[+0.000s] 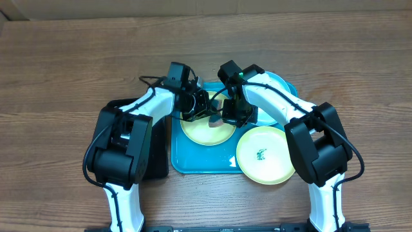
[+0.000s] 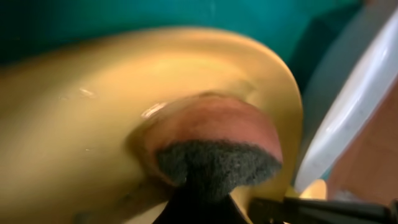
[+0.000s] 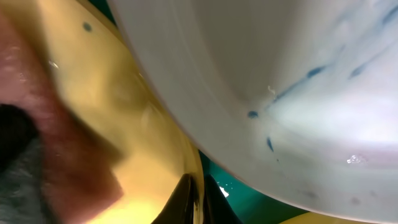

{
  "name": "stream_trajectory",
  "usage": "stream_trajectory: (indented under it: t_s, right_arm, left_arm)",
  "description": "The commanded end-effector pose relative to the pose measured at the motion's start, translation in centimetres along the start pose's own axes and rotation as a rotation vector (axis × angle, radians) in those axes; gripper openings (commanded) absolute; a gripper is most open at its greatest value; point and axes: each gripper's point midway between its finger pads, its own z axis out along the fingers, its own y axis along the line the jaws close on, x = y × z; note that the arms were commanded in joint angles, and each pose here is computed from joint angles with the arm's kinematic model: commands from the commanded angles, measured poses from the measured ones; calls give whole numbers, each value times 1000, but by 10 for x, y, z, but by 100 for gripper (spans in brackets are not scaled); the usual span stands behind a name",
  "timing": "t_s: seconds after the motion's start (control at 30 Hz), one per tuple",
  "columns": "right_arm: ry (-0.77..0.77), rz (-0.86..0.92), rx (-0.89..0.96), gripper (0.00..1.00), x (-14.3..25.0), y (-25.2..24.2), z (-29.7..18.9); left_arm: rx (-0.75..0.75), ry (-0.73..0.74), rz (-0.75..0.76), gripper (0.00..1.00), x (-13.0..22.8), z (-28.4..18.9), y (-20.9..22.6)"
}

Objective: Clean dirty plates on tray and stack at the side
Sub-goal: 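Scrub the yellow plate surface with the sponge in the left gripper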

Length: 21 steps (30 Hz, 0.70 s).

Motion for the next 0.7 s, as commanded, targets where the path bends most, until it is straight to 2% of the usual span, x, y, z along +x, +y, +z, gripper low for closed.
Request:
stream_trajectory:
  t_s: [0.0, 0.27, 0.4, 0.47, 0.53, 0.67]
  right_arm:
    - [24, -8, 94, 4, 6, -17, 15]
    - [21, -8, 91, 4, 6, -17, 15]
    - [15, -9, 87, 4, 4, -16, 16]
    - [15, -9, 87, 4, 4, -16, 16]
    - [14, -9, 87, 4, 4, -16, 16]
    - [9, -9, 82, 4, 3, -14, 16]
  left_arm:
    - [-313, -119, -24, 4, -30, -8, 68]
    - [-639, -98, 51, 4, -33, -56, 95]
    - [-689, -40, 101, 4, -25, -66, 98]
    - [-642, 13, 149, 4, -17, -60, 91]
    - [-529, 77, 219, 4, -8, -48, 74]
    - [-218, 173, 336, 4, 15, -23, 19]
